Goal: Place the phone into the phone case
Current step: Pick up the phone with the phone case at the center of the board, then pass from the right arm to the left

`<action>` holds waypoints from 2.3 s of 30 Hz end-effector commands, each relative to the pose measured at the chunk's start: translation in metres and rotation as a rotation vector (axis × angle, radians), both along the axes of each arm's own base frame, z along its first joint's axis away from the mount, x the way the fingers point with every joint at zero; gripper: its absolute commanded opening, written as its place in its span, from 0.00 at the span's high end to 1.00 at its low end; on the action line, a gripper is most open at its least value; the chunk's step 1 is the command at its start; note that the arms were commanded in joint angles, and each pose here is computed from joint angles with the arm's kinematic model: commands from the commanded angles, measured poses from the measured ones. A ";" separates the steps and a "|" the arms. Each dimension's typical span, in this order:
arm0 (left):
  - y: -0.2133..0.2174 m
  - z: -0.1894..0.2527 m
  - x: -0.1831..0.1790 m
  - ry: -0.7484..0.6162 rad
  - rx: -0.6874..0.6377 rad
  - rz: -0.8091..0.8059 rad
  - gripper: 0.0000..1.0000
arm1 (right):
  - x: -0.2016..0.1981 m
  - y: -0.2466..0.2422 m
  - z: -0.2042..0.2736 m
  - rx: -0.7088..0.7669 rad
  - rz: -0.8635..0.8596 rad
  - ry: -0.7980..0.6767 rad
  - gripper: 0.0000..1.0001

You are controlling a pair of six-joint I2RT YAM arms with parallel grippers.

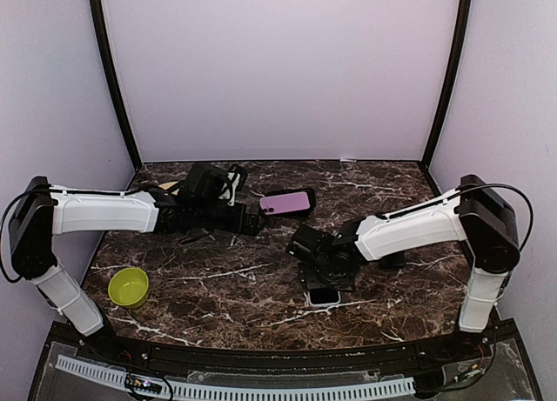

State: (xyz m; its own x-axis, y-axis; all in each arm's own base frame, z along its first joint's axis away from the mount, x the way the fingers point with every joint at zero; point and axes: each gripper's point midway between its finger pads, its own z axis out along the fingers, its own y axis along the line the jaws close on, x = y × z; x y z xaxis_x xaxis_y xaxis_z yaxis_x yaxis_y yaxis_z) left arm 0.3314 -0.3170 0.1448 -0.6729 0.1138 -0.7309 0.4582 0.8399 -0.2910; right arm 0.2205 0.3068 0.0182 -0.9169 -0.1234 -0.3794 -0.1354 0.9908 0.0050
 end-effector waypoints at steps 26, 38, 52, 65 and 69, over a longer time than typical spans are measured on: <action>-0.045 0.126 -0.060 -0.250 -0.446 -0.392 0.07 | 0.023 0.046 0.206 0.344 0.157 -0.747 0.68; -0.051 0.144 -0.098 -0.290 -0.593 -0.518 0.04 | 0.005 0.076 0.269 0.495 0.166 -0.977 0.70; -0.048 0.146 -0.093 -0.324 -0.558 -0.471 0.65 | -0.013 0.104 0.273 0.552 0.202 -0.975 0.70; -0.049 0.146 -0.096 -0.338 -0.544 -0.490 1.00 | -0.014 0.098 0.269 0.523 0.215 -0.965 0.70; -0.046 0.150 -0.097 -0.377 -0.531 -0.498 1.00 | -0.015 0.088 0.264 0.487 0.230 -0.952 0.70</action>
